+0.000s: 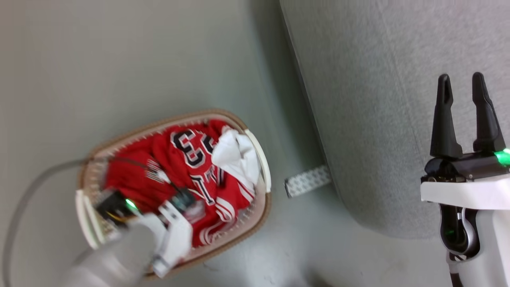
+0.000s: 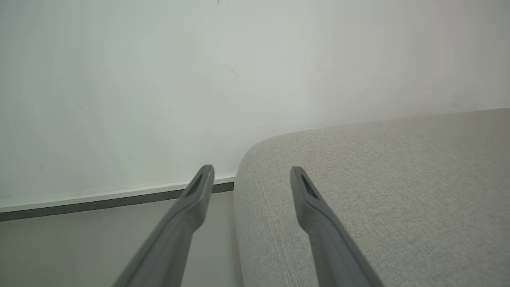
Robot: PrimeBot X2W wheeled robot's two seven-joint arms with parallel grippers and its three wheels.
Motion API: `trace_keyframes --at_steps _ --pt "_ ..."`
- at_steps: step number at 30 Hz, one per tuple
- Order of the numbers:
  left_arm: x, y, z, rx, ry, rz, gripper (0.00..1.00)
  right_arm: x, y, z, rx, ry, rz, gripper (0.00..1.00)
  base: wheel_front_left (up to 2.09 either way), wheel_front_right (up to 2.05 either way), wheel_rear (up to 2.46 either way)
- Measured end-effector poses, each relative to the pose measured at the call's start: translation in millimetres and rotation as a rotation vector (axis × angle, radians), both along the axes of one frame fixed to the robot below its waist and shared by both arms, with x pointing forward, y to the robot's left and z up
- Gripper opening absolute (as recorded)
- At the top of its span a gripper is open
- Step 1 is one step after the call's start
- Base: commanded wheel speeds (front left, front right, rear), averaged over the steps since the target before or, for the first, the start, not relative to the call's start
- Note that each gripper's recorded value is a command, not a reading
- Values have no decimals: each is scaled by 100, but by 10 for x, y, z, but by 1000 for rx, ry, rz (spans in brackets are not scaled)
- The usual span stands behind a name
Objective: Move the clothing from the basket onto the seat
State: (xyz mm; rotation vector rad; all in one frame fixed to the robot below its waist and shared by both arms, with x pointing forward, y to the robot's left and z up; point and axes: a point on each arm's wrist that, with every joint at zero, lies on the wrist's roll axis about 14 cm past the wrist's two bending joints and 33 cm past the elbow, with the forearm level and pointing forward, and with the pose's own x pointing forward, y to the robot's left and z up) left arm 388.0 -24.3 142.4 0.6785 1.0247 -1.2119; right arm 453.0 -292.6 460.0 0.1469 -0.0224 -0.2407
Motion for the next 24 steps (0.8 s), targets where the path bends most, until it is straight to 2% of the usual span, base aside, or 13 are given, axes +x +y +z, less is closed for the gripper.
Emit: trace_keyframes --at_steps 6,15,24 --pt "-161 -309 581 -172 -37 79 0 -120 105 265 -30 -48 26 100 0 0 0" --pt "-55 -308 1423 -364 -172 280 0 -272 488 658 -27 -143 126 100 0 0 0" --pt "123 -285 2396 -588 -357 424 0 -576 795 728 31 -167 194 100 0 0 0"
